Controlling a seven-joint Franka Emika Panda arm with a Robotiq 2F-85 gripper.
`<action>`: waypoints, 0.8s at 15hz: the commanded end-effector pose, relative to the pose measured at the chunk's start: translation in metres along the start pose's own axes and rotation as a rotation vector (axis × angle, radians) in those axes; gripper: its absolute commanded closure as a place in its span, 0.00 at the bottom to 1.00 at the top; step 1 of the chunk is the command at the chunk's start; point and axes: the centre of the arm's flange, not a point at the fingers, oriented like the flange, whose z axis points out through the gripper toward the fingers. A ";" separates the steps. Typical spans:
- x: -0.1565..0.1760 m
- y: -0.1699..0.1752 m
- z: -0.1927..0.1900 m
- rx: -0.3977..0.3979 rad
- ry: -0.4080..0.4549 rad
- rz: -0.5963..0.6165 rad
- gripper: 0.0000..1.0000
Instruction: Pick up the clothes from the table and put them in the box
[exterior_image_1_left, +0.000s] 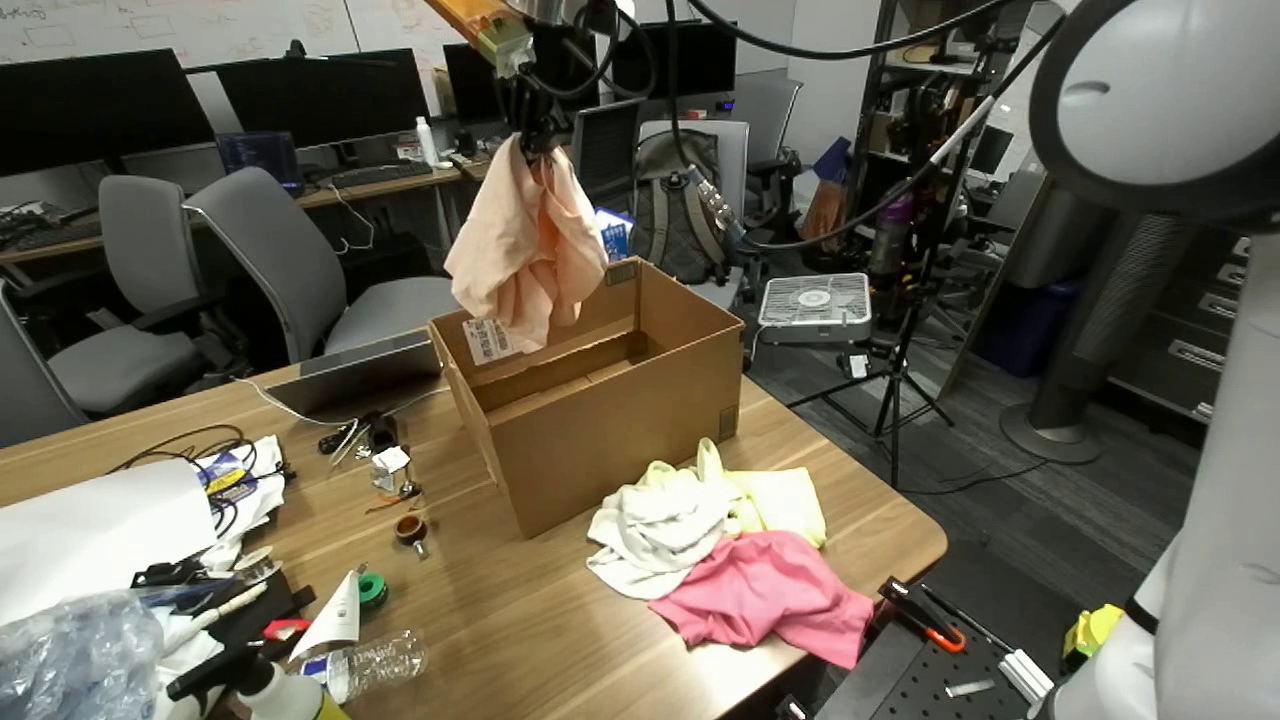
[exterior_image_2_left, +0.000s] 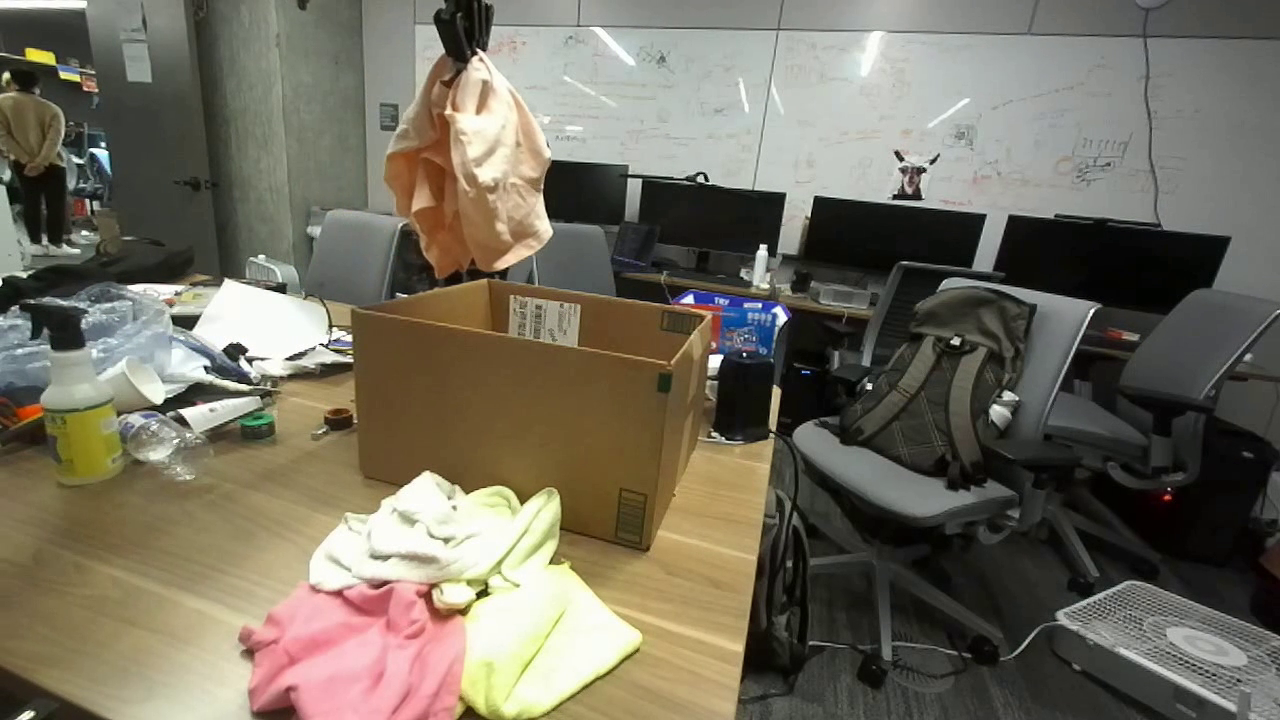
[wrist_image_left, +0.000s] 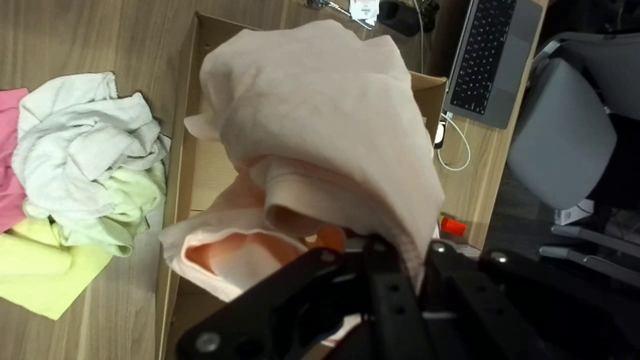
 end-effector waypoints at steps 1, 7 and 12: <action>0.006 -0.021 -0.011 0.034 -0.009 0.065 0.98; 0.008 -0.023 -0.011 0.024 -0.028 0.067 0.66; 0.005 -0.023 -0.012 -0.005 -0.049 0.032 0.30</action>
